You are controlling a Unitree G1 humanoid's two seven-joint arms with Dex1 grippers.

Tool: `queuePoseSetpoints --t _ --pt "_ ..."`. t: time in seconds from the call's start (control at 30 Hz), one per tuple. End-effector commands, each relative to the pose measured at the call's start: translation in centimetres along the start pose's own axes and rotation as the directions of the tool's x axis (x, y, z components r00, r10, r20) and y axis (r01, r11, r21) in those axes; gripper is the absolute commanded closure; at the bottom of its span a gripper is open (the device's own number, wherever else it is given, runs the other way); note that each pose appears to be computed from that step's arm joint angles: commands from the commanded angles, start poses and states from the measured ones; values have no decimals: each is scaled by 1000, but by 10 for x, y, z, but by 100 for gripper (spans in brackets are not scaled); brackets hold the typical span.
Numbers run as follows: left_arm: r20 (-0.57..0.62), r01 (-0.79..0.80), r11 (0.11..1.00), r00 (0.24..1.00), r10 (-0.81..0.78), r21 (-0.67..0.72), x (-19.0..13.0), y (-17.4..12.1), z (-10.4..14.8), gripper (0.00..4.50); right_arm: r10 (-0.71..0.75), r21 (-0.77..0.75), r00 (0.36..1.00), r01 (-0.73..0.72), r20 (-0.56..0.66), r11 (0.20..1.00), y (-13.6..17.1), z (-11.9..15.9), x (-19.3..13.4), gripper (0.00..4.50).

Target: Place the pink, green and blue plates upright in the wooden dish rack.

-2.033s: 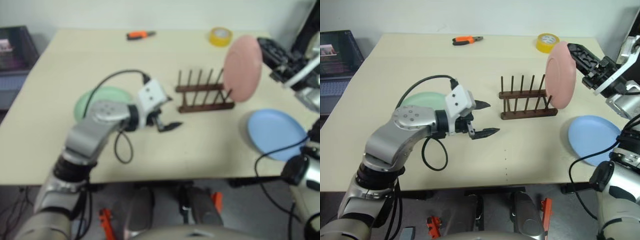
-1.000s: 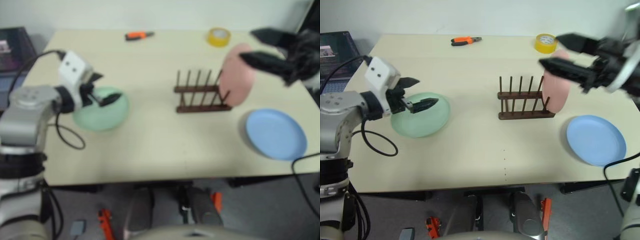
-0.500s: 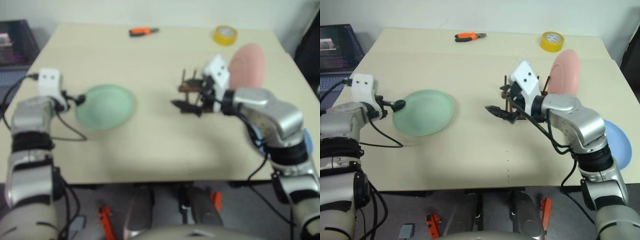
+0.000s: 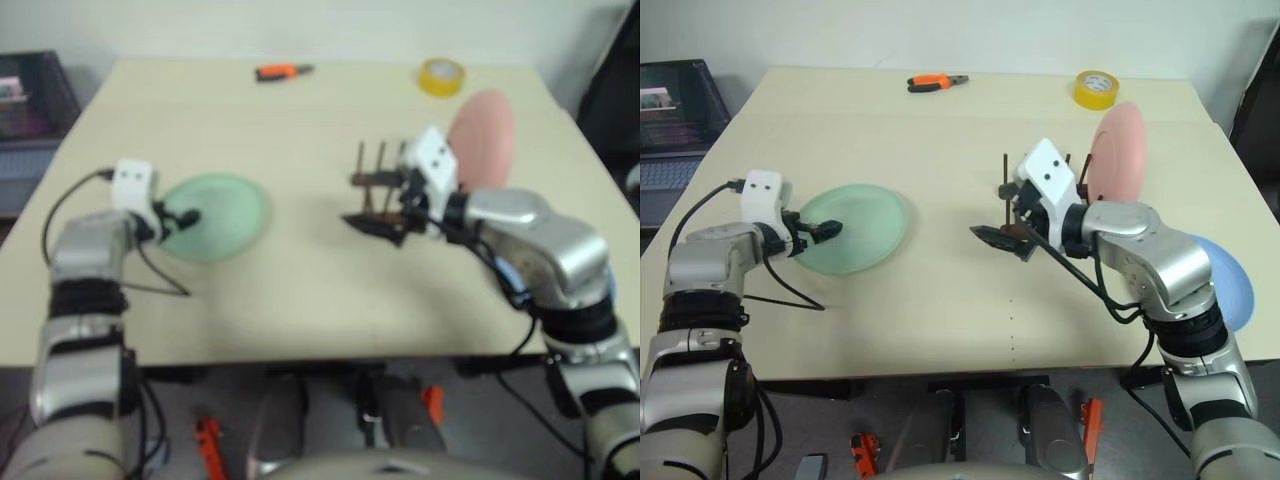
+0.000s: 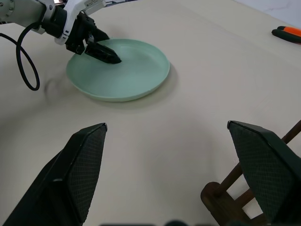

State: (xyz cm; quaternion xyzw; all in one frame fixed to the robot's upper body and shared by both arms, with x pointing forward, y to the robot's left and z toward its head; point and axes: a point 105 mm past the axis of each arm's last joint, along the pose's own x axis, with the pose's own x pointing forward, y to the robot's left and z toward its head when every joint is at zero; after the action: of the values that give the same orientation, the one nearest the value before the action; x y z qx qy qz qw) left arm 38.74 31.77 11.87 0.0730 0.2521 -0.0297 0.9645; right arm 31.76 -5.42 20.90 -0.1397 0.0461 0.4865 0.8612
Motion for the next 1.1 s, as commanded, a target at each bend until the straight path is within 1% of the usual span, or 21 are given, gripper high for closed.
queuePoseSetpoints --t 0.03,0.17,0.3,0.47,0.53,0.67,0.77,0.93,1.1 --pt "-36 9 1000 999 -9 -18 2 -7 -11 189 5 -50 1000 -4 30 999 3 11 -2 0" --pt "-34 5 999 999 -6 -46 1 -8 -12 332 4 -57 999 -2 37 998 0 14 -2 0" --pt "-32 0 998 999 -3 -68 3 -15 -16 449 0 -70 999 3 36 998 -2 15 -2 0" --pt "8 15 995 1000 -14 -100 -1 -22 -7 449 9 -74 999 -5 43 997 0 17 -1 0" --pt "28 28 993 999 -25 -115 -3 -23 1 449 10 -72 999 -6 45 997 1 16 -1 0" --pt "40 30 995 999 -26 -98 -5 -22 9 449 13 -83 999 -10 38 997 3 13 0 0" --pt "75 28 994 997 -20 -103 -8 -21 20 449 18 -86 999 -14 46 996 4 14 1 0" --pt "111 3 1000 994 0 -30 -14 -17 39 449 20 -132 999 -14 44 991 5 13 6 0" --pt "202 17 1000 979 -19 9 -25 -27 76 449 43 -181 997 -32 59 983 9 13 19 0"
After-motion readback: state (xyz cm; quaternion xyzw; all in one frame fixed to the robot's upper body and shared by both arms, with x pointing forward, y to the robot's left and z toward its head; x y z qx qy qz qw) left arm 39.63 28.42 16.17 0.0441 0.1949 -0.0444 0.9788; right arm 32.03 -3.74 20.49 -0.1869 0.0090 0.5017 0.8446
